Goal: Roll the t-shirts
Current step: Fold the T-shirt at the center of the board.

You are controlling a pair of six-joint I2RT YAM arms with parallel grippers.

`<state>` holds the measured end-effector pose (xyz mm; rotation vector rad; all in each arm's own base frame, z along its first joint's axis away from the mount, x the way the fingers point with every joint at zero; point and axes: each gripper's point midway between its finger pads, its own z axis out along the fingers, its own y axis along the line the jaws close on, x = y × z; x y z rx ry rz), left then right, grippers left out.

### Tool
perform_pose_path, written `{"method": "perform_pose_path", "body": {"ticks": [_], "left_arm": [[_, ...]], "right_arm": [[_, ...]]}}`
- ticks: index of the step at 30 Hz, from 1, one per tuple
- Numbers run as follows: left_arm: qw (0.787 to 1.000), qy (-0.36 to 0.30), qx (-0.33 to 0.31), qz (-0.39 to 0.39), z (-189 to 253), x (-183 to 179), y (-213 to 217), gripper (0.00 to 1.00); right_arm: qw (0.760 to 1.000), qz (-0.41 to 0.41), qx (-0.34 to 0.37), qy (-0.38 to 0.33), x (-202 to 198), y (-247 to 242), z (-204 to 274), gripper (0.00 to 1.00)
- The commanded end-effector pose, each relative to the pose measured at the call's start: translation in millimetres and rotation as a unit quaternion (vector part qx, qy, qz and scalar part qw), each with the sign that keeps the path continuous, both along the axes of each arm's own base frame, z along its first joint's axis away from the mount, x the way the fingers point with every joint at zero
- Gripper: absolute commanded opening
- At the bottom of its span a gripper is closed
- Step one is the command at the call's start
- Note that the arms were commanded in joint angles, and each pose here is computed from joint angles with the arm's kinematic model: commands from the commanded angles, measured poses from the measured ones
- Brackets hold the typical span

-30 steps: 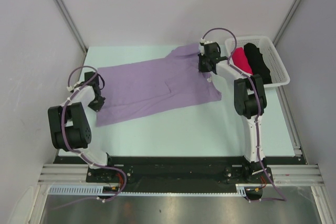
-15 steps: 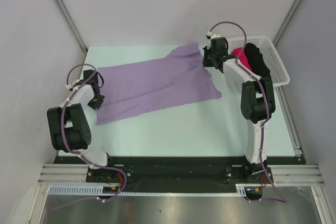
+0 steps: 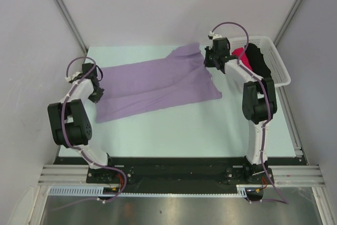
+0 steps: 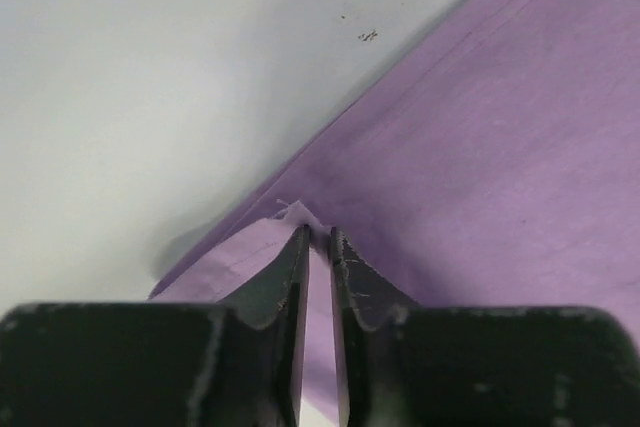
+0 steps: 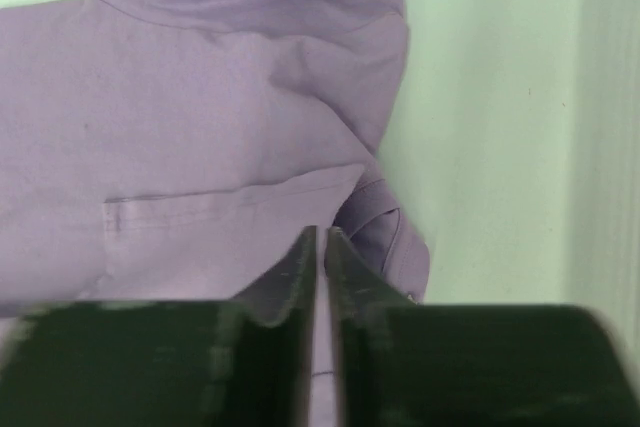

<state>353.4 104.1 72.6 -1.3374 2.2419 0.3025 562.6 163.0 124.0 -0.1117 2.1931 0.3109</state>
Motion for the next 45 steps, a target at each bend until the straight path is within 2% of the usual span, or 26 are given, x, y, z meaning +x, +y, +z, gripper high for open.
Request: {"method": "perform_pose_path", "body": {"ticks": [1,2,4,5,7,8,9,10,11,13,14,16,17,21,24,29,32,37,41,45], "left_arm": [[1.000,-0.009,0.003,-0.018,2,21,4,0.35],[1.000,-0.010,0.006,-0.021,3,22,5,0.51],[0.999,-0.018,0.009,-0.025,9,22,5,0.65],[0.999,-0.032,0.012,-0.027,21,22,6,0.69],[0.999,-0.038,0.006,-0.033,27,13,0,0.70],[0.998,-0.059,0.008,-0.030,44,8,-1,0.69],[0.997,-0.067,0.002,-0.033,48,2,-5,0.70],[0.997,-0.063,-0.004,-0.037,39,-10,-10,0.69],[0.996,-0.084,-0.003,-0.038,53,-17,-13,0.68],[0.996,-0.075,-0.012,-0.041,42,-40,-20,0.67],[0.996,-0.078,-0.016,-0.043,40,-46,-23,0.67],[0.995,-0.085,-0.029,-0.046,33,-65,-32,0.66],[0.995,-0.087,-0.034,-0.046,31,-69,-34,0.66],[0.994,-0.083,-0.048,-0.044,12,-95,-43,0.65],[0.994,-0.084,-0.057,-0.043,3,-101,-46,0.66],[0.989,-0.109,-0.095,-0.022,-8,-102,-43,0.70],[0.990,-0.102,-0.099,-0.014,-13,-104,-36,0.70],[0.989,-0.098,-0.109,0.008,-24,-111,-27,0.68],[0.990,-0.088,-0.104,0.025,-32,-117,-17,0.66],[0.989,-0.099,-0.103,0.026,-36,-111,-13,0.65]], "right_arm": [[1.000,-0.015,0.005,-0.019,11,-3,15,0.35],[1.000,-0.028,0.004,-0.010,10,-7,15,0.44],[0.999,-0.039,0.011,-0.006,7,-7,22,0.56],[0.997,-0.070,0.020,-0.001,2,-13,31,0.59],[0.994,-0.100,0.033,0.016,-7,-19,35,0.60],[0.990,-0.129,0.035,0.047,-22,-26,22,0.60],[0.989,-0.138,0.043,0.043,-32,-29,35,0.60],[0.987,-0.149,0.042,0.051,-43,-33,32,0.60],[0.981,-0.175,0.022,0.075,-62,-47,7,0.60],[0.976,-0.202,0.036,0.078,-87,-59,11,0.57],[0.972,-0.203,0.037,0.111,-108,-64,-14,0.57],[0.970,-0.210,0.053,0.113,-124,-65,-13,0.57],[0.967,-0.207,0.051,0.137,-141,-65,-31,0.57],[0.961,-0.220,0.062,0.155,-164,-69,-51,0.56],[0.959,-0.224,0.076,0.155,-166,-66,-61,0.57],[0.957,-0.233,0.104,0.142,-152,-61,-70,0.57],[0.955,-0.240,0.116,0.131,-142,-62,-72,0.57],[0.955,-0.242,0.125,0.118,-134,-61,-73,0.49],[0.955,-0.241,0.118,0.126,-135,-62,-79,0.37],[0.958,-0.231,0.116,0.121,-134,-61,-77,0.34]]}}
